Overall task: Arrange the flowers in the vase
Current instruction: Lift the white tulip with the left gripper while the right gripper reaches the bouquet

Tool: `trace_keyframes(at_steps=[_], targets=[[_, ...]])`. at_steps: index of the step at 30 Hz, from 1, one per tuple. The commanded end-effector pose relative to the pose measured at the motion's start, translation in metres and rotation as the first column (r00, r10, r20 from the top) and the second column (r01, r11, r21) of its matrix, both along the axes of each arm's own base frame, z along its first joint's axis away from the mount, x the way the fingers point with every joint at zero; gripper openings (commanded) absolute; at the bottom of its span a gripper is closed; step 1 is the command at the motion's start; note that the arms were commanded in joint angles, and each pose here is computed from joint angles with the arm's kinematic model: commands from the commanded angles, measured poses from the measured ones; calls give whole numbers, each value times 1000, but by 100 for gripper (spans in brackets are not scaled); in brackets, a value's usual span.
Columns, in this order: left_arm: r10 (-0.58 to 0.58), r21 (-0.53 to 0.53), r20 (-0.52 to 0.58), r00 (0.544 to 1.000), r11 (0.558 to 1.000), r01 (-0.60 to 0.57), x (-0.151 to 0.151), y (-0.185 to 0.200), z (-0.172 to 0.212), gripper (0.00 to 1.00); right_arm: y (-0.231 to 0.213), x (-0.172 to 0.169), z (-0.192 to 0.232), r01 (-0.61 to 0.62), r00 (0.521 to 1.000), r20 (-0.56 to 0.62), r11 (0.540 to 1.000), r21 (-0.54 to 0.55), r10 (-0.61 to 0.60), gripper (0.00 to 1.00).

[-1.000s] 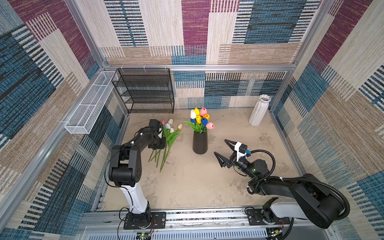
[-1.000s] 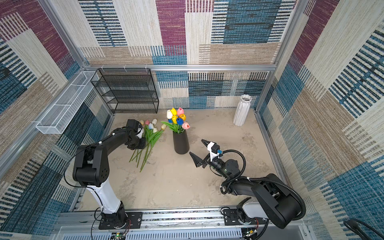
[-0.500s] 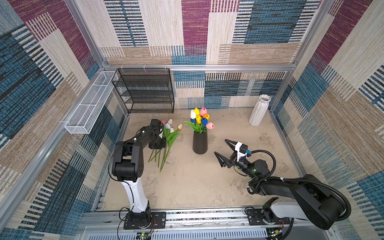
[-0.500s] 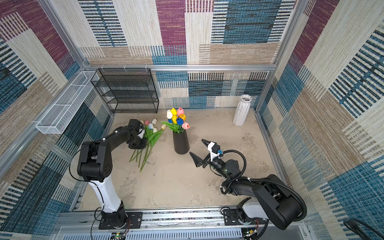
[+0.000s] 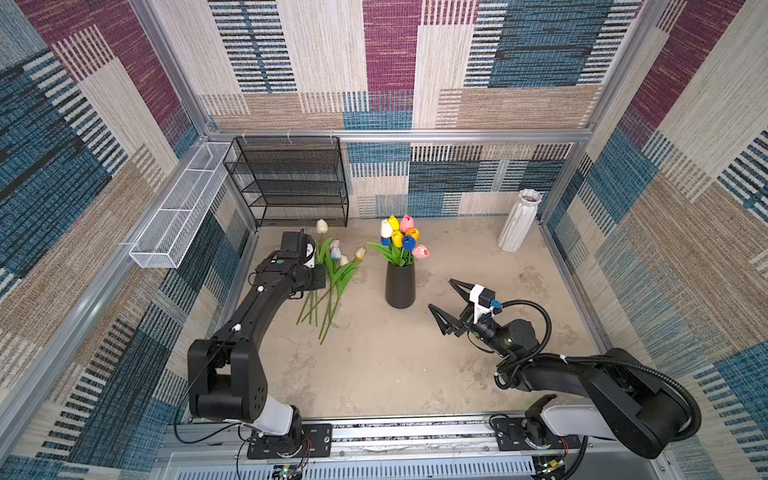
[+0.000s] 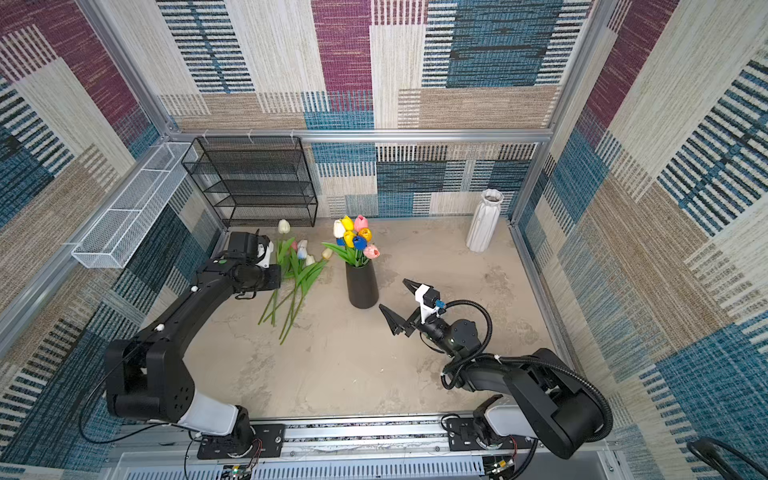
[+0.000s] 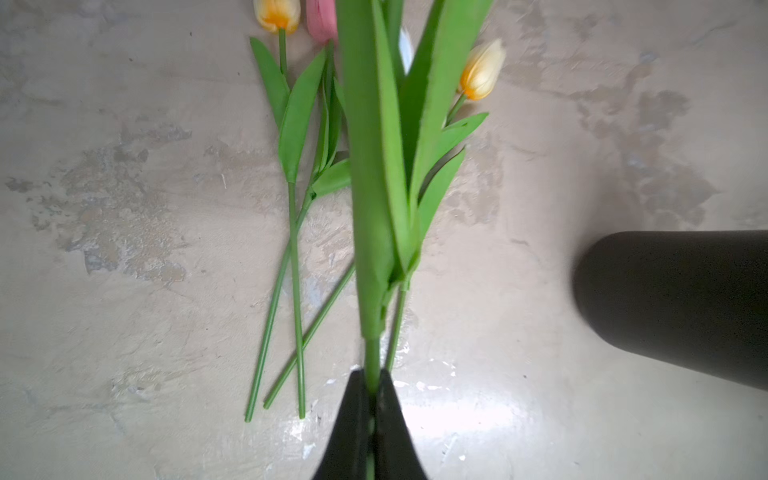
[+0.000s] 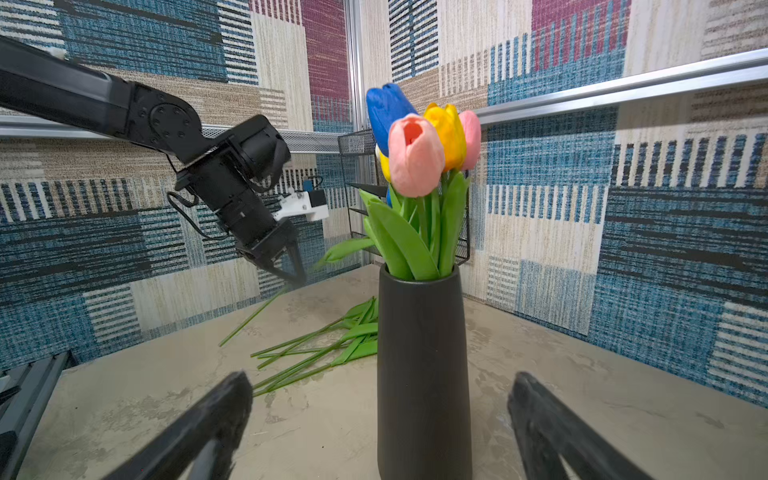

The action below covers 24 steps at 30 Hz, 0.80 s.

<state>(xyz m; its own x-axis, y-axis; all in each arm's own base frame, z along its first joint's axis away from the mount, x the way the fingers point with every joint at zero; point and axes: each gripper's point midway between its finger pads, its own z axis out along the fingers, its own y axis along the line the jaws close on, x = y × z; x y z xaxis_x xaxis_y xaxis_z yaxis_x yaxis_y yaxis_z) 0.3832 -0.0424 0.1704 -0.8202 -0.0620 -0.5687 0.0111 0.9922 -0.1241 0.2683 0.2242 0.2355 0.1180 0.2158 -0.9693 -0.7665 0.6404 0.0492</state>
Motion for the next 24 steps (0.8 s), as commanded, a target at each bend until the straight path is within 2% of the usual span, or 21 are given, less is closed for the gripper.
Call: trace_keyframes(at_steps=[1, 4, 7, 10, 14, 17, 21, 23, 24], targets=[[8, -41, 105, 994, 999, -4, -2, -3, 29, 0, -1, -3, 8, -7, 1000, 27, 1000, 25, 6, 100], [-47, -90, 247, 968, 993, 71, -9, -16, 61, 0, -1, -3, 8, -7, 1000, 25, 1000, 25, 7, 100], [-126, -168, 440, 889, 961, 219, -18, -43, 98, 0, -3, -1, 11, 8, 1000, 23, 999, 34, -9, 100], [-205, -167, 650, 732, 901, 400, -37, -73, 136, 0, 2, 10, 10, 13, 1000, -11, 1000, 17, -13, 100], [-191, -131, 849, 492, 826, 548, -68, -93, 170, 0, 10, 24, 11, -27, 998, -61, 999, 16, 28, 99], [-247, -67, 892, 379, 756, 651, -88, -110, 179, 0, 24, 39, 7, -77, 992, -108, 996, -41, 72, 99], [-285, -33, 900, 329, 709, 704, -97, -122, 181, 0, 38, 50, 3, -117, 987, -124, 989, -91, 106, 100], [-294, 5, 918, 267, 681, 732, -106, -128, 187, 0, 45, 55, 6, -144, 984, -123, 984, -104, 131, 100], [-299, 15, 921, 251, 670, 742, -109, -132, 187, 0, 49, 59, 6, -152, 982, -127, 982, -109, 138, 100]])
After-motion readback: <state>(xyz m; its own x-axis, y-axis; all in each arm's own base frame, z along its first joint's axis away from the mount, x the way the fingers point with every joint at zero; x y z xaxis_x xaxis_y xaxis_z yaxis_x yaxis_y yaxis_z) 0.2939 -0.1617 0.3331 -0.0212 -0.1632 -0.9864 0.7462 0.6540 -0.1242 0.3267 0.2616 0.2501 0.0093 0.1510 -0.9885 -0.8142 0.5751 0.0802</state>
